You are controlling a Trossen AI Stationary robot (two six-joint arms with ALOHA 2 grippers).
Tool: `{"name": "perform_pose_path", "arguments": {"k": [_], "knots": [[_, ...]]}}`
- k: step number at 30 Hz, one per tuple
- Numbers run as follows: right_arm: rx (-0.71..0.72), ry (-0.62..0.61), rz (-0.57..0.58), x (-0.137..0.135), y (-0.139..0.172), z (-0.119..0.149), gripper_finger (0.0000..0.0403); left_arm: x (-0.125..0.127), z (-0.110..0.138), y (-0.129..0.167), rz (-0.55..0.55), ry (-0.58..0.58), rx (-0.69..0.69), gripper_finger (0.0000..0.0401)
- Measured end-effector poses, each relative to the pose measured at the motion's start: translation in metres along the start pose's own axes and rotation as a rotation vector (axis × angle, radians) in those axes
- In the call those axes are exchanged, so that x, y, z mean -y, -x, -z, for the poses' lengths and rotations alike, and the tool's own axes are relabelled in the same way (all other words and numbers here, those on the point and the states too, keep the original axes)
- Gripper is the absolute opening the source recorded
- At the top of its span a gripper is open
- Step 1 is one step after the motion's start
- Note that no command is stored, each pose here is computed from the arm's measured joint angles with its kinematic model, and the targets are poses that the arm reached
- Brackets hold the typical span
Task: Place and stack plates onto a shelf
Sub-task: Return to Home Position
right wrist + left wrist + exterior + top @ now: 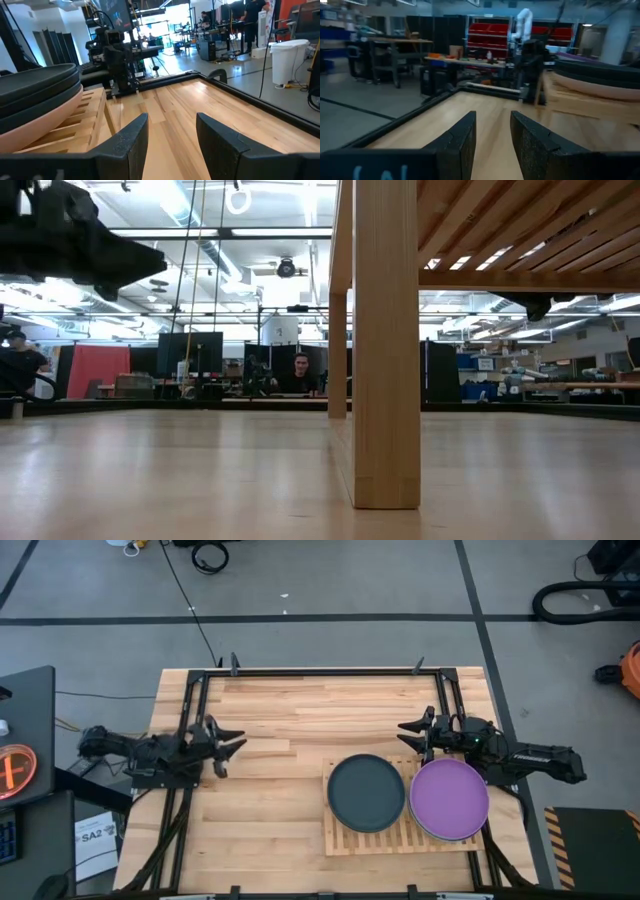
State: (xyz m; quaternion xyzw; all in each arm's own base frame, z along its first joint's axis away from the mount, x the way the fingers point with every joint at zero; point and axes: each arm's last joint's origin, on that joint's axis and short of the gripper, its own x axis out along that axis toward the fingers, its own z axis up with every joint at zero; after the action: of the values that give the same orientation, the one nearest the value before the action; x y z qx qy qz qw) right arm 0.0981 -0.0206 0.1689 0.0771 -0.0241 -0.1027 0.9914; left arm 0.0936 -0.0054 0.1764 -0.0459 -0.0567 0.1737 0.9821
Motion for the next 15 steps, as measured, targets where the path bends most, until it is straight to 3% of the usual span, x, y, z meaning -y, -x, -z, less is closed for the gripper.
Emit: {"name": "perform_pose_path", "arguments": {"k": [3, 15], "knots": [[0.001, -0.001, 0.0, 0.0, 0.0, 0.0, 0.0171, -0.005, 0.001, -0.003, -0.02, -0.025, -0.01, 0.0125], [0.005, -0.003, 0.002, 0.0, 0.0, 0.0, 0.0171, -0.019, 0.006, -0.009, 0.133, -0.046, -0.068, 0.0125]]}}
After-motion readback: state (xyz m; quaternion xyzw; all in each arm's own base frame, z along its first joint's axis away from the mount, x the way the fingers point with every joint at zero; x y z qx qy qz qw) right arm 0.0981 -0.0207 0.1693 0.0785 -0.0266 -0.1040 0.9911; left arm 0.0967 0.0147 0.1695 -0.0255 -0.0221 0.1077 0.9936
